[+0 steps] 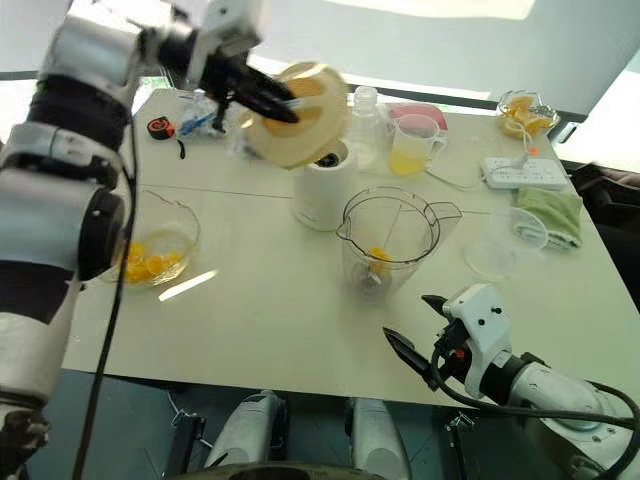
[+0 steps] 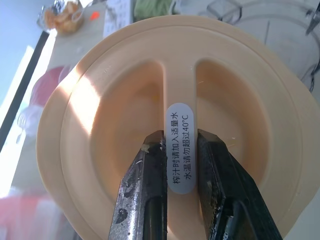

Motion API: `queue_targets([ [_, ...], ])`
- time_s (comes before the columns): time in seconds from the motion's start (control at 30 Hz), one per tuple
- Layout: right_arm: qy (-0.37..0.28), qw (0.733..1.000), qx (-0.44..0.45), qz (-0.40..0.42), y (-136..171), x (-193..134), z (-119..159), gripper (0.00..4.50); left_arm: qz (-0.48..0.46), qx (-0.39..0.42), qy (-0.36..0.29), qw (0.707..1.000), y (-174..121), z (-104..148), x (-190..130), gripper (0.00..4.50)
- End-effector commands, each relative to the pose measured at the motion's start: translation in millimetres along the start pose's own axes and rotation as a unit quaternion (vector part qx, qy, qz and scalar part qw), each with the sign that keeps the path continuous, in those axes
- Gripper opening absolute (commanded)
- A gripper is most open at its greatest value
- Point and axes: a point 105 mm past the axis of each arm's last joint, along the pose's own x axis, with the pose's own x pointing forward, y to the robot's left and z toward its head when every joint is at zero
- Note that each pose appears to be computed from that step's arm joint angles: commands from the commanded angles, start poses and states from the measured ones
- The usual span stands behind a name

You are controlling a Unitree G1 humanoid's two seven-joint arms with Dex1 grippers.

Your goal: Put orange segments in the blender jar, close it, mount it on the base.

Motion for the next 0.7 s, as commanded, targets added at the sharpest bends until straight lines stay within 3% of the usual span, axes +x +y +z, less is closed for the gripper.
queue_targets([
  [0.03, -0.015, 1.0, -0.012, -0.01, -1.1, 0.8, 1.9, 4.5, -0.012, -0.003, 0.002, 1.0, 1.6, 16.8, 7.5, 0.25],
  [0.17, -0.027, 0.999, -0.001, -0.032, 0.8, 4.2, -3.3, 4.5, -0.032, -0.044, 0.024, 0.998, -1.4, 33.9, 43.9, 0.25],
  [0.33, -0.037, 0.998, 0.012, -0.04, 9.5, 11.0, -7.9, 4.5, -0.037, -0.051, 0.064, 0.996, -8.3, 33.2, 81.7, 0.25],
  [0.5, -0.039, 0.998, 0.009, -0.05, 6.9, 12.9, -8.8, 4.5, -0.048, -0.06, 0.118, 0.99, -16.7, 22.8, 101.4, 0.25],
  [0.7, -0.039, 0.998, 0.009, -0.055, 6.9, 14.5, -10.4, 4.5, -0.077, -0.067, 0.124, 0.987, -29.4, 26.3, 119.8, 0.25],
])
